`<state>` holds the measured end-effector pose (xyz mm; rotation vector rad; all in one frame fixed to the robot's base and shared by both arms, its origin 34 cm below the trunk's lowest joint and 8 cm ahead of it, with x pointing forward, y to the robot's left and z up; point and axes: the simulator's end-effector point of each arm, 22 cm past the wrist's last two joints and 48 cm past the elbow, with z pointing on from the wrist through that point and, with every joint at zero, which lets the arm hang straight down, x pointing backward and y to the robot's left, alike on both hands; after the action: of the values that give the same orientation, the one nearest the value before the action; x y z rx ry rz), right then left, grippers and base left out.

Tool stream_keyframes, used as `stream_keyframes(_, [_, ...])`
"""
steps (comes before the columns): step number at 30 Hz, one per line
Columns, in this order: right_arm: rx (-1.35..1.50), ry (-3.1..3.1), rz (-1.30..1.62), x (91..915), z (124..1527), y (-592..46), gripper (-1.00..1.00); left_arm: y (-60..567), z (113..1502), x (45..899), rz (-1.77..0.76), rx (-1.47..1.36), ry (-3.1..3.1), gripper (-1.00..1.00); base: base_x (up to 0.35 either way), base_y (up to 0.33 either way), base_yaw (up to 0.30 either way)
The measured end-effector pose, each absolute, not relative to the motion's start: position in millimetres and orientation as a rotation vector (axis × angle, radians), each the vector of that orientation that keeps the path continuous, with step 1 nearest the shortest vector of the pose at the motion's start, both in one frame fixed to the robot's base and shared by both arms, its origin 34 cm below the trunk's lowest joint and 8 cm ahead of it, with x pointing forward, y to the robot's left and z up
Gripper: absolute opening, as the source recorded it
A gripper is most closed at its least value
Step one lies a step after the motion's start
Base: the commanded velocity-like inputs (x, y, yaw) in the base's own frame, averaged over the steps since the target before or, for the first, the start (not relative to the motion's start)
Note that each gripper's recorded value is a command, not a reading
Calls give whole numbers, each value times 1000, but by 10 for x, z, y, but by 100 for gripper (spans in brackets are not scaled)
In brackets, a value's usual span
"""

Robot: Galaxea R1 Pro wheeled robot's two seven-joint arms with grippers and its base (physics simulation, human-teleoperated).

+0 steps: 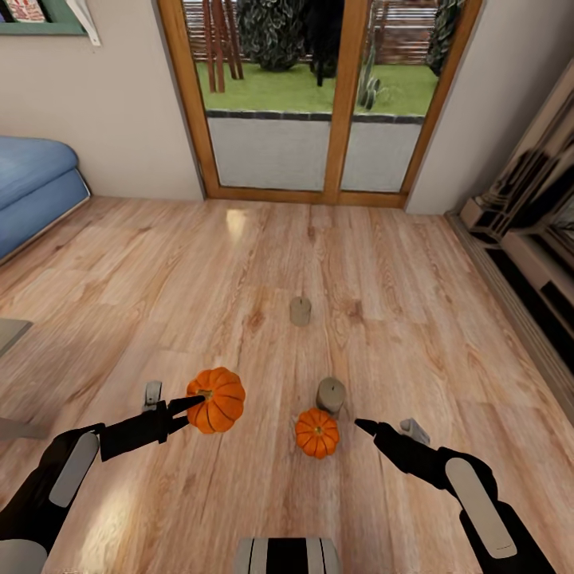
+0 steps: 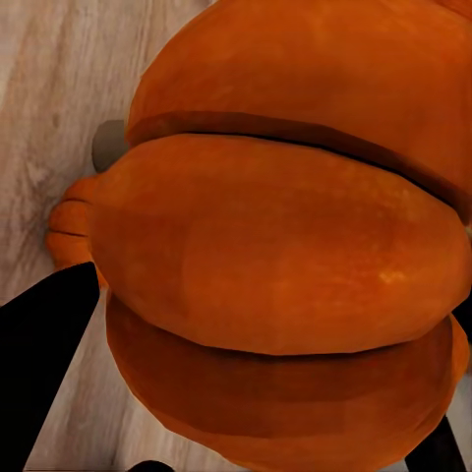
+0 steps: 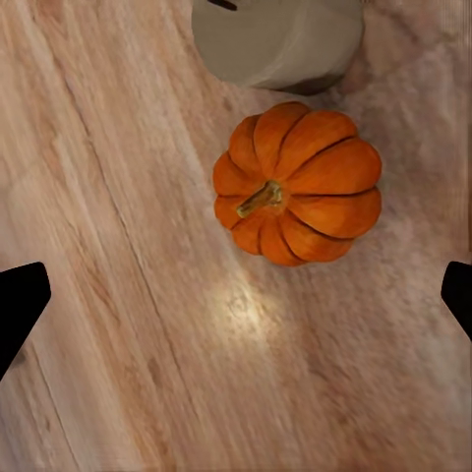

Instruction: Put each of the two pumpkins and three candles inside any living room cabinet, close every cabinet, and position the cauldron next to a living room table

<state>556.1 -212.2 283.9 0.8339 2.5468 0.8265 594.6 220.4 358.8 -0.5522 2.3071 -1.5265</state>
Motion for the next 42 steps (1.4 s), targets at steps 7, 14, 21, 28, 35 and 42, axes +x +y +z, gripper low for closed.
stream_keyframes(7, [847, 2559, 814, 5529, 2715, -2125, 100, 2204, 3434, 5903, -1528, -577, 2329, -100, 0, 0, 0])
stream_keyframes(14, [859, 2560, 801, 5519, 2653, -2153, 100, 2206, 3380, 5890, -1533, -591, 2332, -100, 12, 0, 0])
stream_keyframes(21, [859, 2559, 801, 5520, 2654, -2154, 100, 2206, 3381, 5890, -1533, -592, 2332, -100, 185, 0, 0])
stream_keyframes(28, [856, 2559, 801, 5522, 2656, -2154, 100, 2206, 3382, 5890, -1534, -592, 2331, -100, 113, 14, 0])
stream_keyframes(35, [858, 2564, 797, 5508, 2639, -2165, 100, 2209, 3380, 5891, -1532, -592, 2332, -100, 9, 2, 0])
stream_keyframes(42, [856, 2560, 789, 5520, 2640, -2178, 100, 2215, 3381, 5893, -1531, -592, 2331, -100, 0, 0, 0])
